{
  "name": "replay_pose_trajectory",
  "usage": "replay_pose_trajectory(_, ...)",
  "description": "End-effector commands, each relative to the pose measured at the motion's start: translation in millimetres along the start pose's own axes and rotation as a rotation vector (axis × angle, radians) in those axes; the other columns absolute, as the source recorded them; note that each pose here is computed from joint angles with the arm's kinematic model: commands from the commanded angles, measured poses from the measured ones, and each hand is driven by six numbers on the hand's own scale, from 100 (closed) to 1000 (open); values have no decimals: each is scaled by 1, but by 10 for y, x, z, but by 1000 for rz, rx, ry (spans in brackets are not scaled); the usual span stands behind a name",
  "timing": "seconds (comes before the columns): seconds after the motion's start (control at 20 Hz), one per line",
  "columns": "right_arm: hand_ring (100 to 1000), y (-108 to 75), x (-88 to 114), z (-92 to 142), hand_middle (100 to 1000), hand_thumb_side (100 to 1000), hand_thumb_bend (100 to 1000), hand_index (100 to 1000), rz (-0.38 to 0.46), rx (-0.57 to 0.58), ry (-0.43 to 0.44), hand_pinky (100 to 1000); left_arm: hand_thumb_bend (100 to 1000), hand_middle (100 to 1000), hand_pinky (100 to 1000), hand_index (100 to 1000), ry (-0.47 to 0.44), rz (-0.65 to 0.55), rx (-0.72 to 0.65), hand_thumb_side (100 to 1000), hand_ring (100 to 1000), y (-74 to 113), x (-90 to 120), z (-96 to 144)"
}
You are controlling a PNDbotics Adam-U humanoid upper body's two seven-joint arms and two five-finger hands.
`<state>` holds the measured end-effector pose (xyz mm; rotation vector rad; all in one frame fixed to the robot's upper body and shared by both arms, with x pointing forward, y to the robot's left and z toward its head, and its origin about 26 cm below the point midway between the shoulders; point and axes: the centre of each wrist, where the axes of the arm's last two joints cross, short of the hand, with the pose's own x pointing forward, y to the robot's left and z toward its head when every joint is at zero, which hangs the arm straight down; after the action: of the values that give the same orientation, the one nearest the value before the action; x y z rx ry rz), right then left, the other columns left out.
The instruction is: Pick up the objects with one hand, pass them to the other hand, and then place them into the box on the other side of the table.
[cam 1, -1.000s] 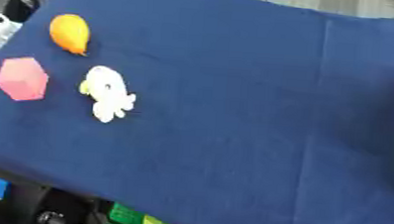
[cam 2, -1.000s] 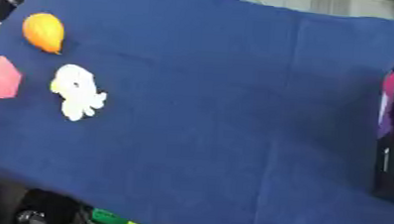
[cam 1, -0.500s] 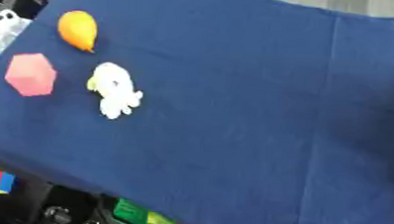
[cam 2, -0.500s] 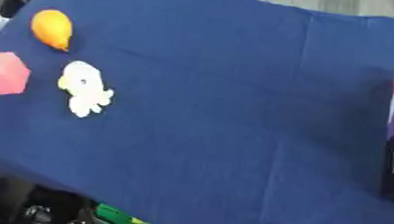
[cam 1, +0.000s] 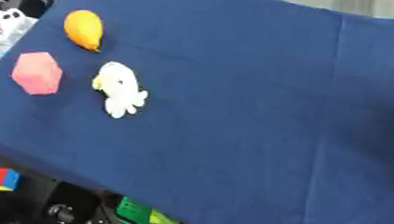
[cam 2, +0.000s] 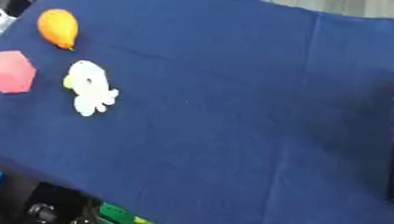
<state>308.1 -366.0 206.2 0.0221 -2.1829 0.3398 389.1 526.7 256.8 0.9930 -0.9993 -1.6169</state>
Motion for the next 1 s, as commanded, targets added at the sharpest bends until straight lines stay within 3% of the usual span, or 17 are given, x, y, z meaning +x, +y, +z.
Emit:
replay_pose_trajectory(0.05, 1000, -41, 75, -27, 1000, 586, 100, 1000, 34, 19, -13, 1000, 734, 848, 918, 892, -2, -30, 8, 251, 924, 148, -38, 60)
replay_pose_trajectory(0.65, 1000, -18, 48, -24, 1000, 589, 100, 1000, 30, 30, -7, 1000, 718, 840, 918, 894, -31, -16, 29, 262, 921, 247, 132, -233)
replay_pose_trajectory(1.0, 1000, -1, 30, -25, 1000, 590, 100, 1000, 27, 42, -2, 1000, 733, 845, 917, 900, 1, -8, 7, 268, 923, 216, 185, -354)
